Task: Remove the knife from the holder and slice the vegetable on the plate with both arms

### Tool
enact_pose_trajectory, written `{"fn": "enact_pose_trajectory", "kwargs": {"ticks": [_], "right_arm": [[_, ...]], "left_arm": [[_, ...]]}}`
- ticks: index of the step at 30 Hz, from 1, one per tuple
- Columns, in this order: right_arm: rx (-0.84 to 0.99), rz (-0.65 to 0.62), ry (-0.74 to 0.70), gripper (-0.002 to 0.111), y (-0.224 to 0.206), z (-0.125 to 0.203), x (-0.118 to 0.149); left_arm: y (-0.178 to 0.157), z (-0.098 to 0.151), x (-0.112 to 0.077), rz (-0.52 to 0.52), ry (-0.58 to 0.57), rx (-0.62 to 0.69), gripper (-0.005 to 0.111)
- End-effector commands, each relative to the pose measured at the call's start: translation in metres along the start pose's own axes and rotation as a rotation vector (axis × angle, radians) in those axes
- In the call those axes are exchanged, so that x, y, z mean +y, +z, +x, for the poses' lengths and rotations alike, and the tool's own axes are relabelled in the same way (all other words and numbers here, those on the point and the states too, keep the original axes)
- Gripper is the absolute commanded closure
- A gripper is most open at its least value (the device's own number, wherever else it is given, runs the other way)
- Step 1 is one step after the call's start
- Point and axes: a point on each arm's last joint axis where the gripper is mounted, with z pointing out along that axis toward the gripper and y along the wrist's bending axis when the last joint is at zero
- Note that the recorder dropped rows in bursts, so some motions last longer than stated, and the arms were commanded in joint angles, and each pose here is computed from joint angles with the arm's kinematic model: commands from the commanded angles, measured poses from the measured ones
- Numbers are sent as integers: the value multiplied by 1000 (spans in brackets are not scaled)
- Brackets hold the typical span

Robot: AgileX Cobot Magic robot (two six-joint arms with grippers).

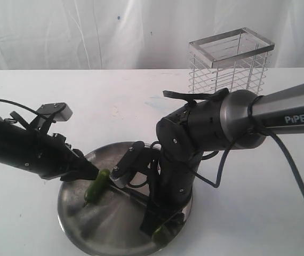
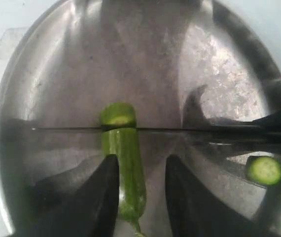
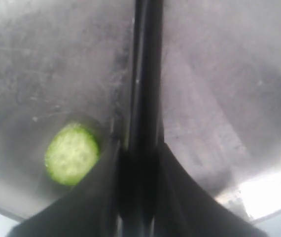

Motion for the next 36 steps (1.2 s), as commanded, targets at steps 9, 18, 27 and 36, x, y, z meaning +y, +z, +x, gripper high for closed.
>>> {"fn": "enact_pose_trajectory", "kwargs": {"ticks": [9, 18, 27, 36], "right_arm": [[15, 2, -12, 108, -2, 1, -1], [7, 4, -12, 108, -2, 0, -1], [11, 3, -12, 108, -2, 1, -1], [8, 8, -17, 108, -2, 0, -1]], "left_arm": [[-1, -3, 2, -19, -91, -107, 69], [1, -9, 8, -71, -73, -163, 69], [14, -10, 17, -76, -83, -138, 92], [17, -9, 17, -66, -65, -132, 107]]}}
